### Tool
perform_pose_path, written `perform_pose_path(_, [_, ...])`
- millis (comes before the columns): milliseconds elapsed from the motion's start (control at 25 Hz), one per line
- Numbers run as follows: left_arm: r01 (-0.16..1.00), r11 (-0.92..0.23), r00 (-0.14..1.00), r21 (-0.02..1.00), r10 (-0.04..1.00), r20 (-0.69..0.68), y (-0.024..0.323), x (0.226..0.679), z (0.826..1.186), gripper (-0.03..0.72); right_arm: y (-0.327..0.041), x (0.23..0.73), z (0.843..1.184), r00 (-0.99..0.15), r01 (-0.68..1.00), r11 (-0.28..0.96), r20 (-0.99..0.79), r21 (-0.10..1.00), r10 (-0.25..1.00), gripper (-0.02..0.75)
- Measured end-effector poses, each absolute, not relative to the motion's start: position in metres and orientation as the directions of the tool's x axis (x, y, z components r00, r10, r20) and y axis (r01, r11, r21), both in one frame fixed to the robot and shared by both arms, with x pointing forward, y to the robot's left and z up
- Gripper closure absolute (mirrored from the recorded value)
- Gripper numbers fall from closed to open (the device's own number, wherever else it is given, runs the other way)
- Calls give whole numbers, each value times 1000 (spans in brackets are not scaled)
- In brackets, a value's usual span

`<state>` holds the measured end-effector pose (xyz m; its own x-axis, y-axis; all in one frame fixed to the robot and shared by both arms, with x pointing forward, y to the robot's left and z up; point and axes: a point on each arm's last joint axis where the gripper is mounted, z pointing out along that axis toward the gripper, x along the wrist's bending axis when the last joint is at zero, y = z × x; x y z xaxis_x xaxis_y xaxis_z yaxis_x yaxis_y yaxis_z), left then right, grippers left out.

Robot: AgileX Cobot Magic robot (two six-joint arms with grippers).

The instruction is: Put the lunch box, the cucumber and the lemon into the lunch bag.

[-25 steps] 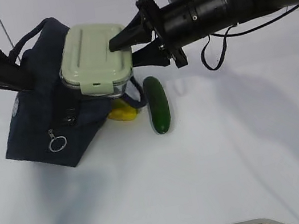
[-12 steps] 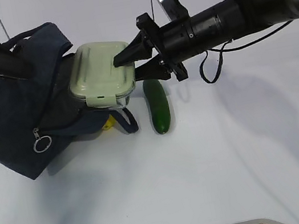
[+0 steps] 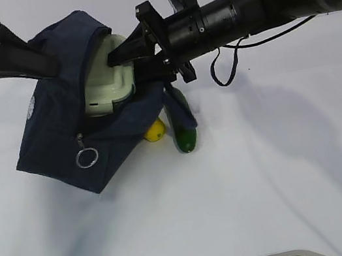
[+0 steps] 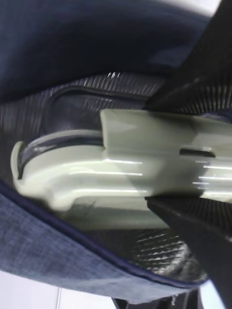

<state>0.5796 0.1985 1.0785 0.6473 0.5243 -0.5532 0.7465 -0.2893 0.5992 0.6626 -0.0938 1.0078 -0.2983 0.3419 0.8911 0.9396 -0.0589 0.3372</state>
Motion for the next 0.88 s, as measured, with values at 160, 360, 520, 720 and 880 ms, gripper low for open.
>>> perform_pose_path(160, [745, -275, 649, 608, 509, -566, 196, 582, 1078, 697, -93, 666, 990, -272, 949, -50, 892, 310, 362, 364])
perform_pose_path(360, [758, -278, 638, 591, 507, -580, 195, 586, 1069, 697, -87, 667, 974, -254, 957, -35, 887, 289, 385, 364])
perform_pose_path(520, [762, -280, 634, 584, 506, -584, 194, 587, 1066, 697, -87, 669, 973, -251, 953, -56, 882, 297, 399, 363])
perform_pose_path(720, [762, -279, 634, 585, 508, -584, 194, 587, 1066, 697, -88, 672, 972, -248, 948, -81, 873, 308, 421, 343])
perform_pose_path(880, [762, -278, 634, 585, 509, -583, 194, 587, 1066, 697, -89, 674, 971, -245, 945, -95, 868, 314, 432, 327])
